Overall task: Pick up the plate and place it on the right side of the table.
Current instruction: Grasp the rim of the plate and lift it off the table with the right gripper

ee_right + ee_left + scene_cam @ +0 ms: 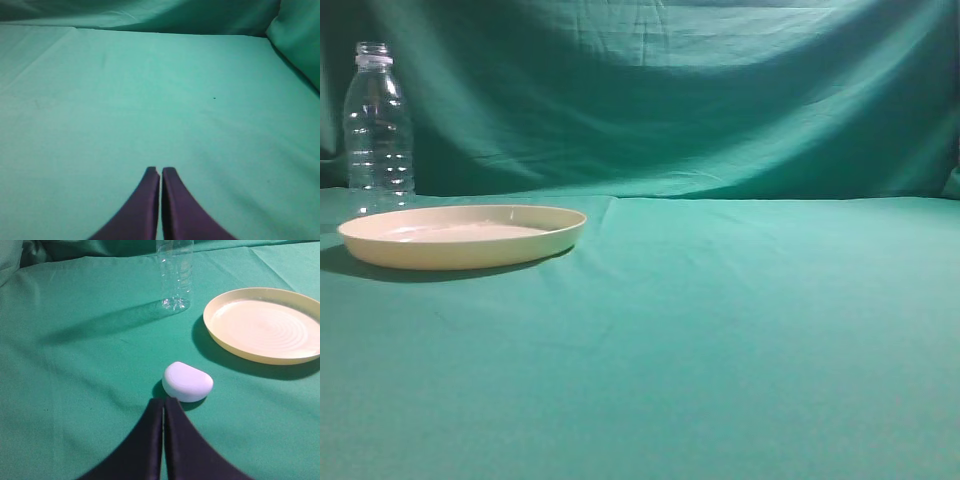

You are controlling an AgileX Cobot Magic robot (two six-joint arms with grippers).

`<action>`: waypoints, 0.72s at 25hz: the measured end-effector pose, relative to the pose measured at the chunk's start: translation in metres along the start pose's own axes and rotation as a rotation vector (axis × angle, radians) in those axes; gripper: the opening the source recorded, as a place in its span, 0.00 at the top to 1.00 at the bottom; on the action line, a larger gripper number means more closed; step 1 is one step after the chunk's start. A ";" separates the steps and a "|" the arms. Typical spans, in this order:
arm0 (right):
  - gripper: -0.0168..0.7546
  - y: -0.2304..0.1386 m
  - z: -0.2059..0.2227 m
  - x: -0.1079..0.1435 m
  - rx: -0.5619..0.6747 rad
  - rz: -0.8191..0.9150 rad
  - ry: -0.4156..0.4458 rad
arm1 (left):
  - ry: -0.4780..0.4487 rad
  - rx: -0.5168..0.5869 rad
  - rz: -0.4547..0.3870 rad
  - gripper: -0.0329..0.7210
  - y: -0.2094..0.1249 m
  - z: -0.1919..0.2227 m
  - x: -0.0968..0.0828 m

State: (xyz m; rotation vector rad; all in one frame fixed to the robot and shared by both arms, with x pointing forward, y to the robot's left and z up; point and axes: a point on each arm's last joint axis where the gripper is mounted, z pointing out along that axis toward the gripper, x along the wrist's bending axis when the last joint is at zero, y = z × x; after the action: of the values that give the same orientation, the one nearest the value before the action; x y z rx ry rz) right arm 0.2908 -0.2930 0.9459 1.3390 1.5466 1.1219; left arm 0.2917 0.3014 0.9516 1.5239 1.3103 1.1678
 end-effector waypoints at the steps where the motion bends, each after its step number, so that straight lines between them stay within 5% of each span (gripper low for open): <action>1: 0.98 0.000 0.000 0.000 0.000 0.000 0.000 | 0.000 0.000 0.000 0.96 0.000 0.000 0.000; 18: 0.98 0.000 0.000 0.000 0.000 -0.004 -0.002 | 0.000 0.000 0.000 0.96 0.000 0.000 0.000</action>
State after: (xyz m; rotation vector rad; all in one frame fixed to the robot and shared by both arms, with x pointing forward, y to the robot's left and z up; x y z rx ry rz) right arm 0.2909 -0.2931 0.9459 1.3359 1.5474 1.1183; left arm 0.2917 0.3014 0.9516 1.5239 1.3103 1.1678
